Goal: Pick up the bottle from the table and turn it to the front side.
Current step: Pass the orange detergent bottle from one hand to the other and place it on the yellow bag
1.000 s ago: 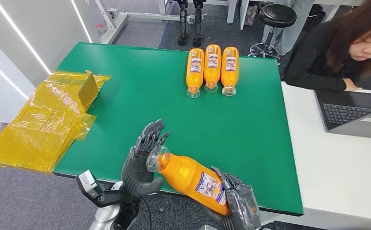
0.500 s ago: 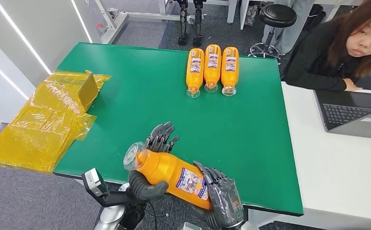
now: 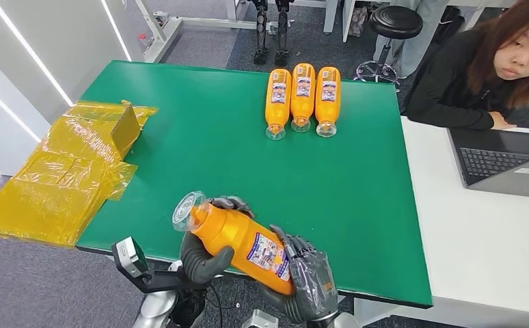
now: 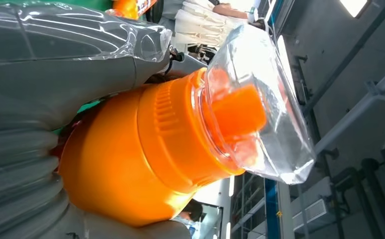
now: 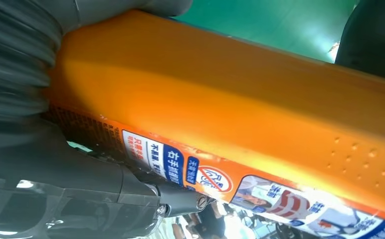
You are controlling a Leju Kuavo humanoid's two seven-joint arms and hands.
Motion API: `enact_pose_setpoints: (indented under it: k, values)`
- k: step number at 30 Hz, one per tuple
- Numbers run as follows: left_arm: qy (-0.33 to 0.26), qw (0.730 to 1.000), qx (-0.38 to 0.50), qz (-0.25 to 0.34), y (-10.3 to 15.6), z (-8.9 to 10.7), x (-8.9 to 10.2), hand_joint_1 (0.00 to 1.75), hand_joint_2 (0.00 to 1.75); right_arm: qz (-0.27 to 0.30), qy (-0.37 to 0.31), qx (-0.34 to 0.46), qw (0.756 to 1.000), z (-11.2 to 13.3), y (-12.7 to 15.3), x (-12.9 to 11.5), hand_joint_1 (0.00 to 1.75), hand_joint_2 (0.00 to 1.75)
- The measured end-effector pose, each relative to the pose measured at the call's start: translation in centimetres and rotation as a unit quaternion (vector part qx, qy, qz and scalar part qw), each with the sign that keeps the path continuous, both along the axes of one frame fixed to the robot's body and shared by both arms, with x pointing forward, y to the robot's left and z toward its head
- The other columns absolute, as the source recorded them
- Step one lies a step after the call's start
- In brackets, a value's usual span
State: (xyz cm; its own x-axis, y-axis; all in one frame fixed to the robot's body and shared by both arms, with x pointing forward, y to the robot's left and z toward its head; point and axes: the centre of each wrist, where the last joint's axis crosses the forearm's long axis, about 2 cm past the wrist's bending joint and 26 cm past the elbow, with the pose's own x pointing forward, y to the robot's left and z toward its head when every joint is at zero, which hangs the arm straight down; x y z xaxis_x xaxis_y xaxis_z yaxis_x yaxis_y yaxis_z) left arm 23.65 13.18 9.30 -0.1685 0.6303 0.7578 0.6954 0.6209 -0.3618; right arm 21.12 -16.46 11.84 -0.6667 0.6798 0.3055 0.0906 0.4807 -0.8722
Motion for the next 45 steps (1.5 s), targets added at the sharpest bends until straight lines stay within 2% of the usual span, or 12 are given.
enact_pose_setpoints:
  k: [7,9,11,13,23,27,31,33,37,45]
  values:
    - [-0.001,1.0,0.001,0.0,0.0,0.3,0.3,1.75,1.75,-0.001,0.006,-0.007,1.0,0.1,0.3,0.0,1.75,1.75]
    - [-0.002,1.0,0.001,0.0,0.0,0.3,0.3,1.75,1.75,-0.002,0.006,-0.008,1.0,0.2,0.3,0.0,1.58,1.75]
    - [-0.001,1.0,0.001,0.0,0.0,0.3,0.3,1.75,1.75,-0.002,0.006,-0.01,1.0,0.2,0.4,0.0,0.71,1.75]
    - [0.0,1.0,0.002,-0.001,0.0,0.4,0.3,1.75,1.75,-0.003,0.006,-0.013,1.0,0.3,0.4,0.0,0.0,1.75]
    - [-0.001,1.0,0.017,0.006,0.1,0.4,0.4,1.75,1.75,0.006,0.0,-0.008,1.0,0.2,0.3,-0.2,0.0,1.75]
    - [-0.019,0.997,0.055,0.044,0.4,0.2,0.4,1.75,1.75,0.007,-0.006,0.007,1.0,-0.1,0.1,-0.5,0.0,1.75]
    - [-0.064,0.984,0.127,0.104,1.0,0.4,0.7,1.75,1.75,0.005,-0.008,0.02,1.0,-0.3,-0.2,-0.6,0.0,1.75]
    - [-0.106,0.965,0.185,0.153,1.5,0.7,1.1,1.75,1.75,0.006,-0.009,0.025,1.0,-0.5,-0.3,-0.7,0.0,1.75]
    - [-0.201,0.907,0.281,0.241,3.1,2.0,2.4,1.75,1.75,0.009,-0.011,0.035,0.999,-0.9,-0.7,-0.8,0.0,1.75]
    - [-0.315,0.791,0.403,0.336,5.8,4.2,4.6,1.75,1.75,0.017,0.002,0.047,0.999,-2.1,-1.7,-1.2,0.0,1.75]
